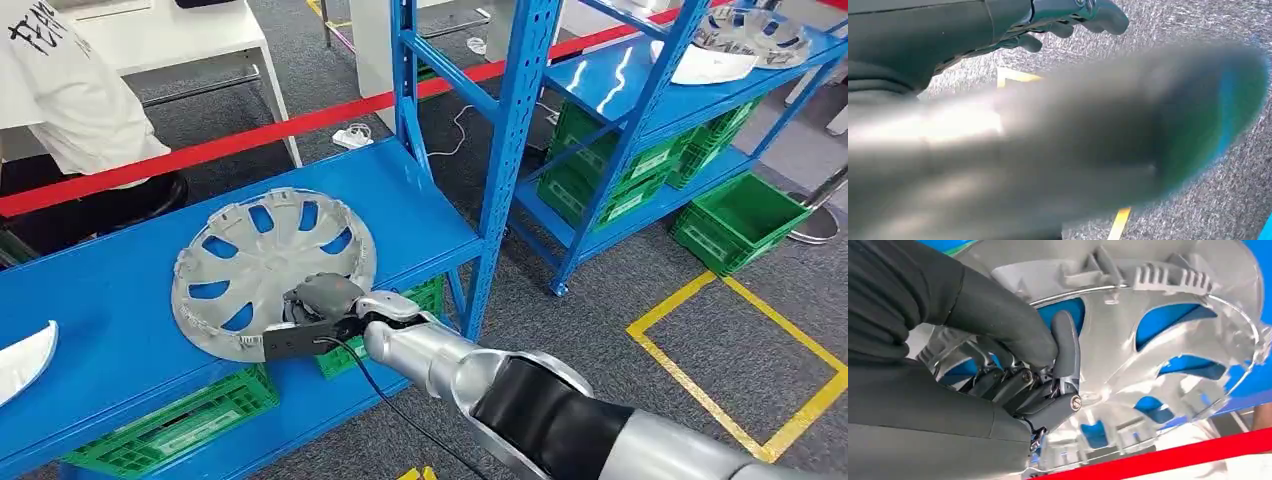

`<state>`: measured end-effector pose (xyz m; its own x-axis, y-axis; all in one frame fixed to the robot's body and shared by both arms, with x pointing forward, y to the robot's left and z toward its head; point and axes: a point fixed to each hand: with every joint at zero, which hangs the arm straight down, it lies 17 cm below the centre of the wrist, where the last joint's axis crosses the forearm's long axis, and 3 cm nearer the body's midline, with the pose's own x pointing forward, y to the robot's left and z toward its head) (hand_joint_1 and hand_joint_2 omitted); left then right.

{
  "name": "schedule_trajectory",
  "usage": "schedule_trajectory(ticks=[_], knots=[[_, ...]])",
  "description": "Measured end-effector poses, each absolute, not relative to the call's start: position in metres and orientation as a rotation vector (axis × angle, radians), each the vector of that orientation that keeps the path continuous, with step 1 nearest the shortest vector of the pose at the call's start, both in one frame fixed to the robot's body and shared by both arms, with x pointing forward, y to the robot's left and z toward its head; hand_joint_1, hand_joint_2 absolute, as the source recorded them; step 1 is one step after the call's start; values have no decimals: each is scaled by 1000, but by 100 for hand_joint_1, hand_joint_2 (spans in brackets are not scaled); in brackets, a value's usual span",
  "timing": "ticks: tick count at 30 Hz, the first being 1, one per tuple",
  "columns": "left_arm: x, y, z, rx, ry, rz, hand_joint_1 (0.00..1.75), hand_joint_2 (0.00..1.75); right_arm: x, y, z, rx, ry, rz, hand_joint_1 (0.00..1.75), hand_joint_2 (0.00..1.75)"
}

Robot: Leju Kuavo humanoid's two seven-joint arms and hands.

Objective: Take the parts from the cabinet and place them on the table.

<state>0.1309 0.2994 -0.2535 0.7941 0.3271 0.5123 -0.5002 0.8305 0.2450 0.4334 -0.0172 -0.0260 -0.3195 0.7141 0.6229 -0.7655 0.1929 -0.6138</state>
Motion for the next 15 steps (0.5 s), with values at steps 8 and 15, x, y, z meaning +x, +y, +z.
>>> schedule_trajectory(ticks=[8,15], knots=[[128,303,-253,407,-463,445,0,175,434,-17,-26,42,-1189,1499,175,175],[129,305,-253,415,-471,443,0,175,437,-19,-26,1,-1203,1526,175,175]])
